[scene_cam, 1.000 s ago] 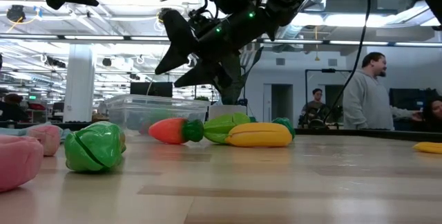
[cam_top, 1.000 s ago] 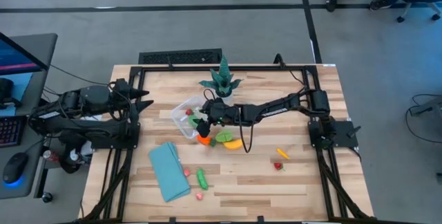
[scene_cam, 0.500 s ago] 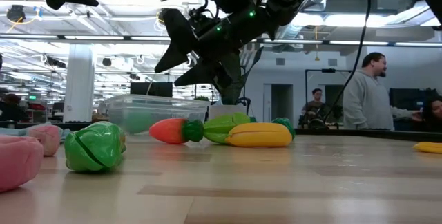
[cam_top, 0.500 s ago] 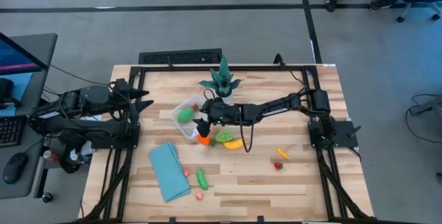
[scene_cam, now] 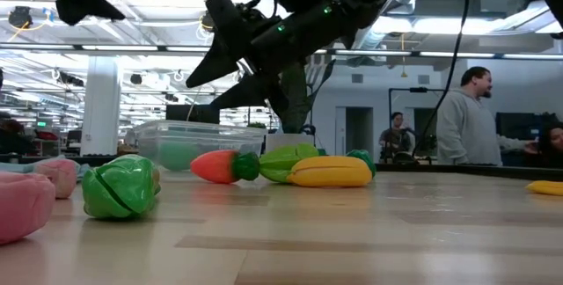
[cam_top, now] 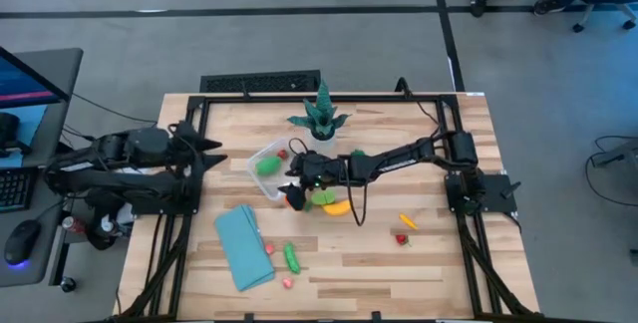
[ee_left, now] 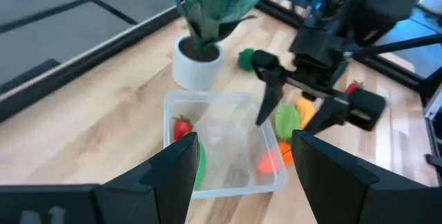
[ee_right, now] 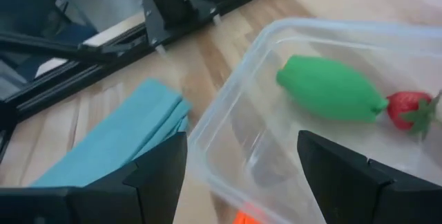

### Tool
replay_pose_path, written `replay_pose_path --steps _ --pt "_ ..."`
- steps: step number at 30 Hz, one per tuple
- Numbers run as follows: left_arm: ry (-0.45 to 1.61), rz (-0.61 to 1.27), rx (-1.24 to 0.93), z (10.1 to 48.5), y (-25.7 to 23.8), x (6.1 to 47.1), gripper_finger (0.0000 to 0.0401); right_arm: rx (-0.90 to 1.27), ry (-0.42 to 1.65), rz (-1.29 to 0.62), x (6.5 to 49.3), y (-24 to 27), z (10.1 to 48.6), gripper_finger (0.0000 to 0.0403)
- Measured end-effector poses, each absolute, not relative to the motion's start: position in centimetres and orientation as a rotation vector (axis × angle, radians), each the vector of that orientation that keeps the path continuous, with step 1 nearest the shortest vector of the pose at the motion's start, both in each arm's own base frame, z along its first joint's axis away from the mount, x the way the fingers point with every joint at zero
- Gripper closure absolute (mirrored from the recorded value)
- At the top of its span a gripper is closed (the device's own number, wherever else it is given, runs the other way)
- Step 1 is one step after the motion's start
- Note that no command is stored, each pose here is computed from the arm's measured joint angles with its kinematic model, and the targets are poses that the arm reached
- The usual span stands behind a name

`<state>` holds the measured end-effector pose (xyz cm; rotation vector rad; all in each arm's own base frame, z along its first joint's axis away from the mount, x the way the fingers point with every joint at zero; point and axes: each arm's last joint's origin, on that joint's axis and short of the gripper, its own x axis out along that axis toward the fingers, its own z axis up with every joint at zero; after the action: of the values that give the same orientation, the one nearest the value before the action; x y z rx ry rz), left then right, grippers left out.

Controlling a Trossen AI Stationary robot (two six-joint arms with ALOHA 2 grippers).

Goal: Pick and placing Produce into tupperware
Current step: Put the left pink peach into the transparent container

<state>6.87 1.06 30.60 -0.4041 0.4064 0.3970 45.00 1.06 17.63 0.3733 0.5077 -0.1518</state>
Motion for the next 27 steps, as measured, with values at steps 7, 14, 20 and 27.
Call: replay_pose_path --steps 7,14,20,27 --pt "0.435 0.367 -0.434 28.3 1.0 8.4 0.0177 0.360 0.552 -0.138 44.5 2.0 18.1 0.0133" --pt "0.398 0.321 -0.413 27.8 1.0 9.5 0.0177 0.300 0.570 -0.111 43.1 2.8 20.9 0.0133" --pt "0.363 0.275 -0.407 27.7 0.9 10.1 0.0177 0.223 0.578 -0.074 41.3 3.5 24.1 0.0133" --pt "0.393 0.222 -0.404 27.5 0.4 10.5 0.0177 0.164 0.678 -0.076 38.4 4.2 26.6 0.0133"
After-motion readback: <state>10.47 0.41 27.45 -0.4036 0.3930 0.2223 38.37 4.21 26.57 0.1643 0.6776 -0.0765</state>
